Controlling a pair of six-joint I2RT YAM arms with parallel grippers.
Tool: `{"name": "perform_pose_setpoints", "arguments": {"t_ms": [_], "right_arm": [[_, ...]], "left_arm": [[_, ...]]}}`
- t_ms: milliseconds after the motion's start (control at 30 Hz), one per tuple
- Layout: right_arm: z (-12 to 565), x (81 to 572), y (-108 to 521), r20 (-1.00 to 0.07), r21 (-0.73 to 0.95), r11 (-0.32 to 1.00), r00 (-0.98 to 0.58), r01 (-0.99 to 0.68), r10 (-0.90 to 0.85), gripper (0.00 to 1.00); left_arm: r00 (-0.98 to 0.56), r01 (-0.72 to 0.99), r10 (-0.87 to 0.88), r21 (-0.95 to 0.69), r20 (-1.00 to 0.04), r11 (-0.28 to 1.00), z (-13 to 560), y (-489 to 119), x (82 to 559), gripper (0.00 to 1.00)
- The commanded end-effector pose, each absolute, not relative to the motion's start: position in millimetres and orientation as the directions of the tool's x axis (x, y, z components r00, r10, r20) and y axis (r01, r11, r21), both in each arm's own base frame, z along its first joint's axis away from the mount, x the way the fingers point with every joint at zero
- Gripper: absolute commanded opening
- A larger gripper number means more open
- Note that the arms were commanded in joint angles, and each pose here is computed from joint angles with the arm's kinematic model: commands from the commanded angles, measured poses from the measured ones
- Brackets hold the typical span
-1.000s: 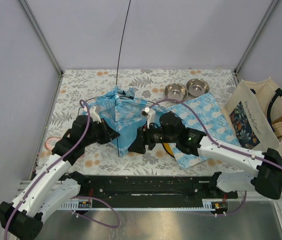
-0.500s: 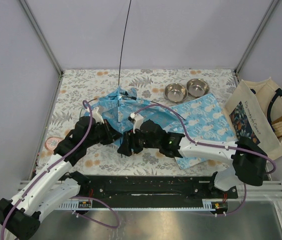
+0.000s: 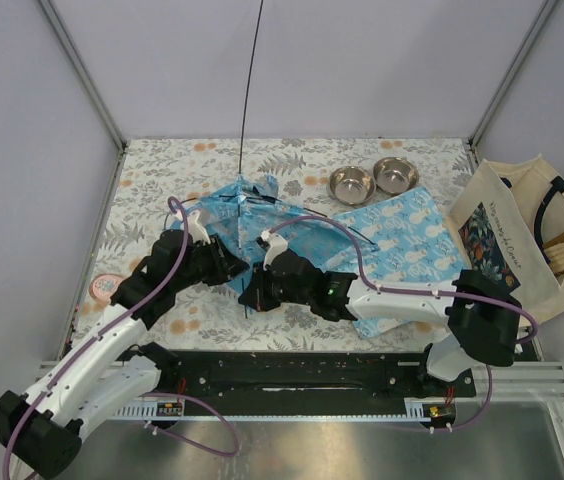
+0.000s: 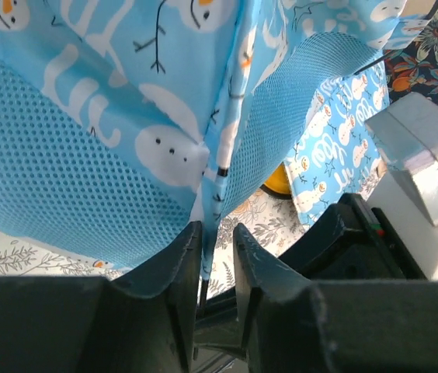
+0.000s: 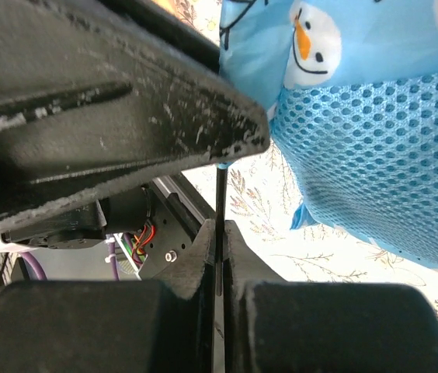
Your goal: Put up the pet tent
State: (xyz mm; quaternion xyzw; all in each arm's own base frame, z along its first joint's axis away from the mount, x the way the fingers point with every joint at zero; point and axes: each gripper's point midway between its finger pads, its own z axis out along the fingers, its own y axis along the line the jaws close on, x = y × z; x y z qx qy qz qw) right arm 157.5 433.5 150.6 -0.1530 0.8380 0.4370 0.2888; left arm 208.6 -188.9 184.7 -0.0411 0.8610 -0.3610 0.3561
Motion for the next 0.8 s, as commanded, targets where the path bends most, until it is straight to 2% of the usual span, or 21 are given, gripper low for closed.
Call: {"name": "perform_pose_setpoints", "arguments": {"t_ms": [0,67,233,567,767], "right_arm": [[179,155,439,-0.633,0.686,0.517,-0.771,-0.512,0.076,0.00],[179,148,440,-0.630,0.691,0.501,-0.774,-0.522,0.062,0.00],[162,122,438,-0.608,0.691,0.486,-0.794,-0.535,-0.011,0.00],[128,71,440,-0.628,0.635,0.467,-0.763,-0.616,-0.152,0.00],[120,61,435,-0.647,0.609,0.479,-0.745,-0.632,-0.161,0.00]], "left_arm": [[-0.687,0.269,-0.329,-0.648,-0.648,0.713,207,-198,225,0.18],[-0.681,0.265,-0.322,-0.632,-0.657,0.729,204,-196,229,0.07],[-0.662,0.271,-0.292,-0.584,-0.690,0.765,202,-193,237,0.00],[-0.639,0.276,-0.253,-0.523,-0.727,0.807,209,-187,248,0.00],[-0.627,0.287,-0.239,-0.505,-0.742,0.814,215,-188,253,0.00]]}}
